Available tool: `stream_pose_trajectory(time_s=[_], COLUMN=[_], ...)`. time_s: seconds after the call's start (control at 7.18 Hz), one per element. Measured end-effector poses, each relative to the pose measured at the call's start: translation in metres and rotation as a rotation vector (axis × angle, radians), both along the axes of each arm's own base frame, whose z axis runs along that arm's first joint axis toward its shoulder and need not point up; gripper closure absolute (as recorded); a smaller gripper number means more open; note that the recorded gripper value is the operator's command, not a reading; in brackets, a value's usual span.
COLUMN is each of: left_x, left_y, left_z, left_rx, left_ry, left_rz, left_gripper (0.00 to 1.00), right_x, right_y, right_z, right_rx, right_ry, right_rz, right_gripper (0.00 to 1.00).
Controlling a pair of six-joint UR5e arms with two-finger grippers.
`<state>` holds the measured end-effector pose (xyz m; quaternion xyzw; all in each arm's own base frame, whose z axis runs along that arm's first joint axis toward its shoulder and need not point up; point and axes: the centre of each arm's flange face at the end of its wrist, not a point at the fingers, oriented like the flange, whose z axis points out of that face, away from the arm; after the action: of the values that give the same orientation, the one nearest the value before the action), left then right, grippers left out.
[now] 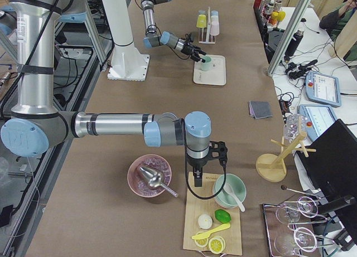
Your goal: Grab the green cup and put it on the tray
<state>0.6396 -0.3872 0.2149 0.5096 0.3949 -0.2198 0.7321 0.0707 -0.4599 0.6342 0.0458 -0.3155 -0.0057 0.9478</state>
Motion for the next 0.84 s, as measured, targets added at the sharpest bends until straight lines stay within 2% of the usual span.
stream_pose_trajectory(time_s=[0.28,0.42,0.56,0.84], left_x=[-0.023,-0.040,-0.065,-0.131], left_y=[-0.002,-0.021,-0.045,-0.087], left_z=[-0.020,-0.028,-0.038,-0.060], left_rx=[0.022,0.025,0.043,0.131], left_ry=[0.028,0.029,0.002,-0.127], left_rz=[0.004,0.018,0.057,0.188], left_gripper=[0.02,0.02,0.02,0.02], right_x=[0.000,0.000,0.000,0.000], right_y=[0.000,0.000,0.000,0.000], right_z=[0.000,0.000,0.000,0.000], right_rx=[0.001,0.001,0.000,0.000], right_ry=[0.000,0.000,0.001,0.000], right_rz=[0.000,0.000,0.000,0.000], right_gripper=[0.00,0.00,0.00,0.00])
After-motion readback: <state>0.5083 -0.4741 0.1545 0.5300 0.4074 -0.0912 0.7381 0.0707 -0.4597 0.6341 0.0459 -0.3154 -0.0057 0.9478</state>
